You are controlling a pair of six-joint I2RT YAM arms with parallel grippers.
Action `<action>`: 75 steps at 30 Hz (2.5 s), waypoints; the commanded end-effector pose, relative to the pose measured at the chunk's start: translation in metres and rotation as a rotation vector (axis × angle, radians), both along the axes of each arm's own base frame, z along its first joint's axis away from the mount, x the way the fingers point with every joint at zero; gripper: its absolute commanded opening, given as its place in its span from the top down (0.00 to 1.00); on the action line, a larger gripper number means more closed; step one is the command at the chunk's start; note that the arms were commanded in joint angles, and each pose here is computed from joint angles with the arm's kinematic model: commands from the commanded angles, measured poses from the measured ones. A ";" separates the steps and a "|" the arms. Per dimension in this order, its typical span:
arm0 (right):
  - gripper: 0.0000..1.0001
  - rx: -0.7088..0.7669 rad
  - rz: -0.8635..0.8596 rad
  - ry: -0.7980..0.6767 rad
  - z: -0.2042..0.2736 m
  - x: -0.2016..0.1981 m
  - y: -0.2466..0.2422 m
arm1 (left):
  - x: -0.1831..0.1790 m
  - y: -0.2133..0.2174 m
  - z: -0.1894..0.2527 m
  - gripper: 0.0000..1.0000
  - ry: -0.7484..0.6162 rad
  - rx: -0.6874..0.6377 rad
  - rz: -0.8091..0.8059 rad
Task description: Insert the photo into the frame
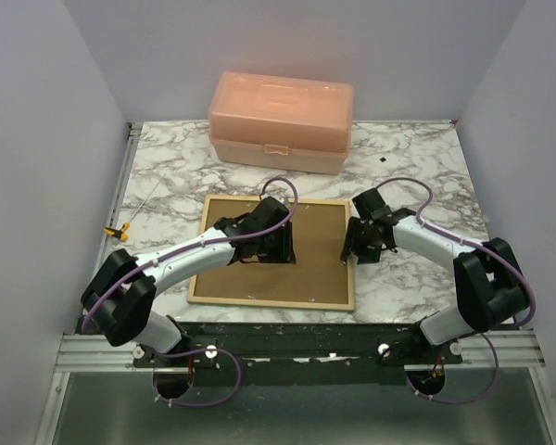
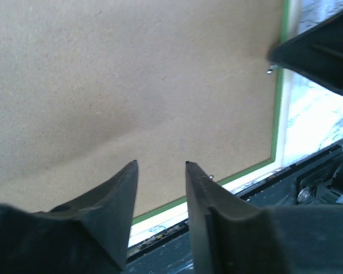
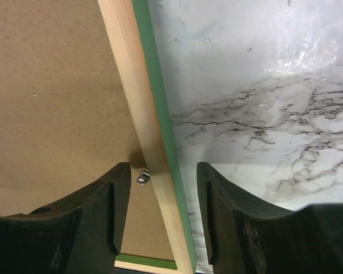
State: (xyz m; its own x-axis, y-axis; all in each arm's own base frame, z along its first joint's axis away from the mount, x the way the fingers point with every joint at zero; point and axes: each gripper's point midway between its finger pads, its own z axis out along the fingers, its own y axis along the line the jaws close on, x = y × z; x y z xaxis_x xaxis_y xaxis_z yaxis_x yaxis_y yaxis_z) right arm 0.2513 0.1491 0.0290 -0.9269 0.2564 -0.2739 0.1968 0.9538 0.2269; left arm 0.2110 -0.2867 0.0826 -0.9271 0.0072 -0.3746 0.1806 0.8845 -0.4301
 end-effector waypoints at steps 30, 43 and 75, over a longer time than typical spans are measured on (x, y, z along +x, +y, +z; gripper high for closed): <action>0.99 -0.442 0.147 -0.065 0.006 0.039 -0.059 | 0.004 0.015 0.009 0.51 -0.075 0.021 0.025; 0.37 -0.610 0.067 -0.126 0.017 0.088 -0.072 | 0.013 0.090 0.006 0.44 -0.078 -0.016 0.212; 0.55 -0.244 -0.133 -0.065 -0.023 0.064 -0.046 | -0.008 0.165 -0.058 0.45 0.152 0.051 0.435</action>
